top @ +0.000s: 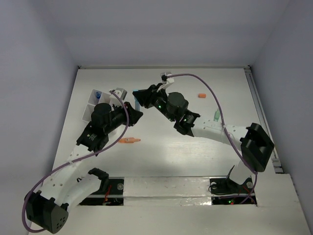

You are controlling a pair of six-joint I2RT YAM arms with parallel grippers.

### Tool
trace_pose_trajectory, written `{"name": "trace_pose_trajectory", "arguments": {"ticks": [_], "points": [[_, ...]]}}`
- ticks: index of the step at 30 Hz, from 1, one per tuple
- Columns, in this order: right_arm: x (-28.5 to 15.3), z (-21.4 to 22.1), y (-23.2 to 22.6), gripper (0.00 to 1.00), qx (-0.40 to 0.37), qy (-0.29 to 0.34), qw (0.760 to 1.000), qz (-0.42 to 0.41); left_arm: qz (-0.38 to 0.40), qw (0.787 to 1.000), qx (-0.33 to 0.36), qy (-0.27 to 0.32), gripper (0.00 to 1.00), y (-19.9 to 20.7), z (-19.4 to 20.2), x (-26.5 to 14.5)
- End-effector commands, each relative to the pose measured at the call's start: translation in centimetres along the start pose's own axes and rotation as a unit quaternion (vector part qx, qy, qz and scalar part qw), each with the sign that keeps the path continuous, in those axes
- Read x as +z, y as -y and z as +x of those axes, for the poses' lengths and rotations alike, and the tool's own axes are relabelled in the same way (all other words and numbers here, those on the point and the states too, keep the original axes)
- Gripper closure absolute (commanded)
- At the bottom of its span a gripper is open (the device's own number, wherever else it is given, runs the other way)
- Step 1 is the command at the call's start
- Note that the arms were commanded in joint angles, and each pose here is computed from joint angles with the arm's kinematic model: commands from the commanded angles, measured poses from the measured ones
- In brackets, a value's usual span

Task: Sort the stationery into containers
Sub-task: Close the pen cap on the pen.

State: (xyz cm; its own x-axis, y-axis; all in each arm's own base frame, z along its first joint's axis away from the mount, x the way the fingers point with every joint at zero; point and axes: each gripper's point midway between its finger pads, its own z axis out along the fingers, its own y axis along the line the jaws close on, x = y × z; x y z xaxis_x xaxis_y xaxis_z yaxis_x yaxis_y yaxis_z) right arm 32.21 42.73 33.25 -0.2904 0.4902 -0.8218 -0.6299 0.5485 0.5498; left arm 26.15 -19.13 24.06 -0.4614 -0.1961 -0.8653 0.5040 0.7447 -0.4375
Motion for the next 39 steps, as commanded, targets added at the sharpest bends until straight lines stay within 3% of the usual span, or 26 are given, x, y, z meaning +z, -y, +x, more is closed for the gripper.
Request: {"name": "trace_pose_trajectory", "arguments": {"ticks": [1,9,18,27,33,36,37,39], "points": [[-0.6,-2.2,-1.1,0.77,-0.003,0.041,0.999,0.002,0.0,0.998,0.024,0.065,1.0,0.9,-4.0,-1.1],[-0.9,-1.5,-0.6,0.77,0.013,0.035,0.999,0.008,0.004,0.996,0.03,0.082,1.0,1.2,-4.7,-1.6],[-1.9,1.3,-3.0,0.77,0.071,0.001,0.996,-0.046,0.011,0.993,0.035,0.109,1.0,1.7,-5.7,-2.3],[-3.8,2.7,-4.8,0.77,0.078,-0.034,0.994,-0.063,-0.004,0.993,0.04,0.108,1.0,1.1,-5.8,-2.1],[-4.8,4.8,-3.0,0.85,0.05,-0.079,0.995,-0.03,-0.005,0.993,0.044,0.114,1.0,1.2,-6.3,-2.1],[-5.3,6.4,-2.6,0.93,0.04,-0.112,0.992,-0.03,0.0,0.992,0.044,0.116,1.0,1.5,-6.6,-2.1],[-5.7,7.2,-2.3,1.0,0.037,-0.128,0.991,-0.028,0.002,0.992,0.044,0.116,1.0,1.6,-6.7,-2.2],[-6.3,8.3,-2.7,1.0,0.039,-0.154,0.986,-0.043,0.006,0.992,0.044,0.121,1.0,1.9,-7.1,-2.4]]}}
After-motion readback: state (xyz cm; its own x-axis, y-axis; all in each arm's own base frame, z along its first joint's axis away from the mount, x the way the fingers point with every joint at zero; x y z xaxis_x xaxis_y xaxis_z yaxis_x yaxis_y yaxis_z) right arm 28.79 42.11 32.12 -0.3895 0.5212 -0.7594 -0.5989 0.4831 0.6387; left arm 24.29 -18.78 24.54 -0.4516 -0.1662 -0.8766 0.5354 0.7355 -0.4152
